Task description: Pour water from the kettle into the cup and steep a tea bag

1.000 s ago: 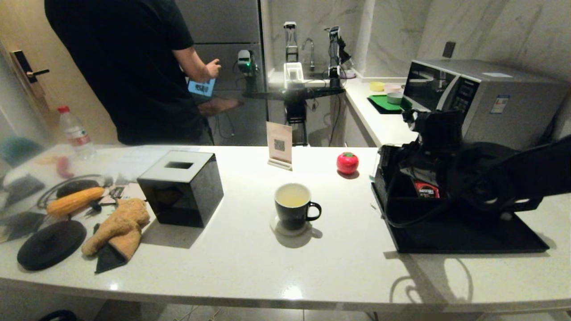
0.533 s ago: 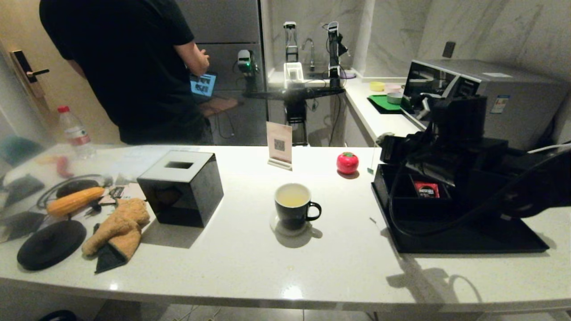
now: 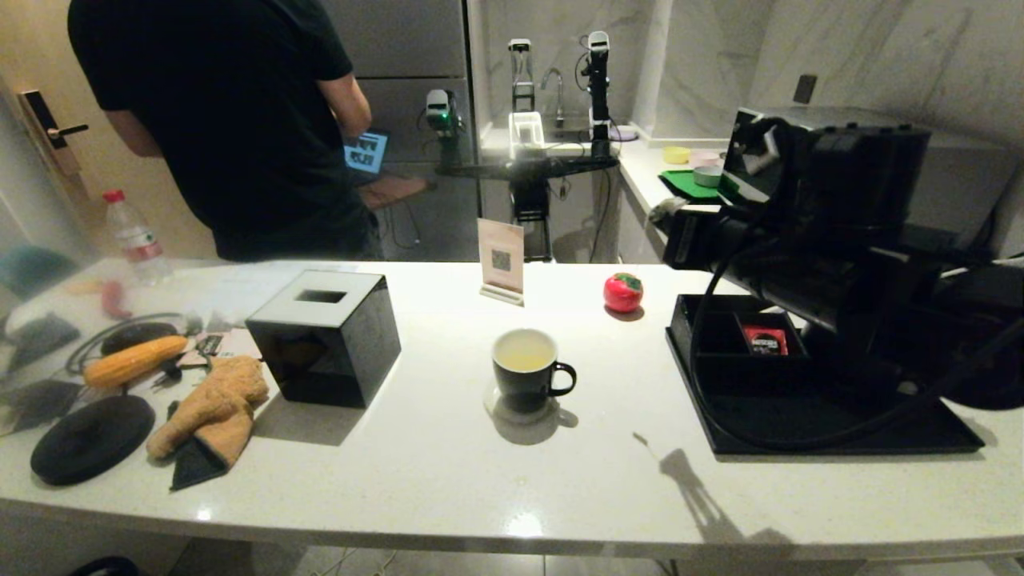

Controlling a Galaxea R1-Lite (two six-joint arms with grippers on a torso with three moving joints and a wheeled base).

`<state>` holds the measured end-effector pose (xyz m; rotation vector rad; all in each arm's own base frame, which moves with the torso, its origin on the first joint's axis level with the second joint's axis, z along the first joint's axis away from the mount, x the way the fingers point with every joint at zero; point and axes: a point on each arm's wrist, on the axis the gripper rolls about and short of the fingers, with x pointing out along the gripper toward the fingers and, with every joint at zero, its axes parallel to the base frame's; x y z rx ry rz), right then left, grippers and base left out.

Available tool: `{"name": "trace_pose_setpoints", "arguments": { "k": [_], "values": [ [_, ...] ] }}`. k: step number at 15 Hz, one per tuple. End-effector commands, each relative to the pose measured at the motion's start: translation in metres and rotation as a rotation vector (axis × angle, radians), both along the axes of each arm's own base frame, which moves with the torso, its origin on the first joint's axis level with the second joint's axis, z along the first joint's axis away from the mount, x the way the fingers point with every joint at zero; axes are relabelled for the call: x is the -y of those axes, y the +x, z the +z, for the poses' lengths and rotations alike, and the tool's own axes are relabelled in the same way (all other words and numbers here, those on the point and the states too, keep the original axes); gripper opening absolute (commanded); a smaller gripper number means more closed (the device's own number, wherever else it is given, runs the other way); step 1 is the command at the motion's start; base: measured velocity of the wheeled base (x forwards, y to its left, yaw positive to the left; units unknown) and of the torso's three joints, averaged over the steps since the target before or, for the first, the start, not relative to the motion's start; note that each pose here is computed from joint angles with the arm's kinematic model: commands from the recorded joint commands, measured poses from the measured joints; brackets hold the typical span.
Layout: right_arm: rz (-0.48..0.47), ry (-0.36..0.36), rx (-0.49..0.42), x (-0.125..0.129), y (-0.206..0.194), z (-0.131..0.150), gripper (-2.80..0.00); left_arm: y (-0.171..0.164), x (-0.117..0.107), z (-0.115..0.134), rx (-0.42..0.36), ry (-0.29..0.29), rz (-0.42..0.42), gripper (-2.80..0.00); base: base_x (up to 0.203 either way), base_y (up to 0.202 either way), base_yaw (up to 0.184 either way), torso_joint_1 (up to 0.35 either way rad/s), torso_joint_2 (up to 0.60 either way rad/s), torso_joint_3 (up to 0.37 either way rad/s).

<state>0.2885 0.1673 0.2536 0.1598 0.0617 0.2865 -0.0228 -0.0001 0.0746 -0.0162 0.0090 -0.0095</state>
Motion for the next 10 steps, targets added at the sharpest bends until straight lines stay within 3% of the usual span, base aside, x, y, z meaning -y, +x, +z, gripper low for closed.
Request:
{"name": "trace_pose_setpoints", "arguments": {
  "k": [1, 5, 10],
  "values": [
    [0.038, 0.01, 0.057, -0.01, -0.007, 0.007, -2.8, 0.0, 0.0, 0.0, 0.0, -0.001, 0.0, -2.8, 0.0, 0.0, 0.0, 0.0, 0.0, 0.0],
    [0.092, -0.003, 0.076, -0.024, -0.018, 0.009, -2.8, 0.0, 0.0, 0.0, 0.0, -0.001, 0.0, -2.8, 0.0, 0.0, 0.0, 0.0, 0.0, 0.0],
    [0.16, 0.036, 0.125, -0.045, -0.026, 0.017, -2.8, 0.0, 0.0, 0.0, 0.0, -0.001, 0.0, -2.8, 0.0, 0.0, 0.0, 0.0, 0.0, 0.0]
  ]
}}
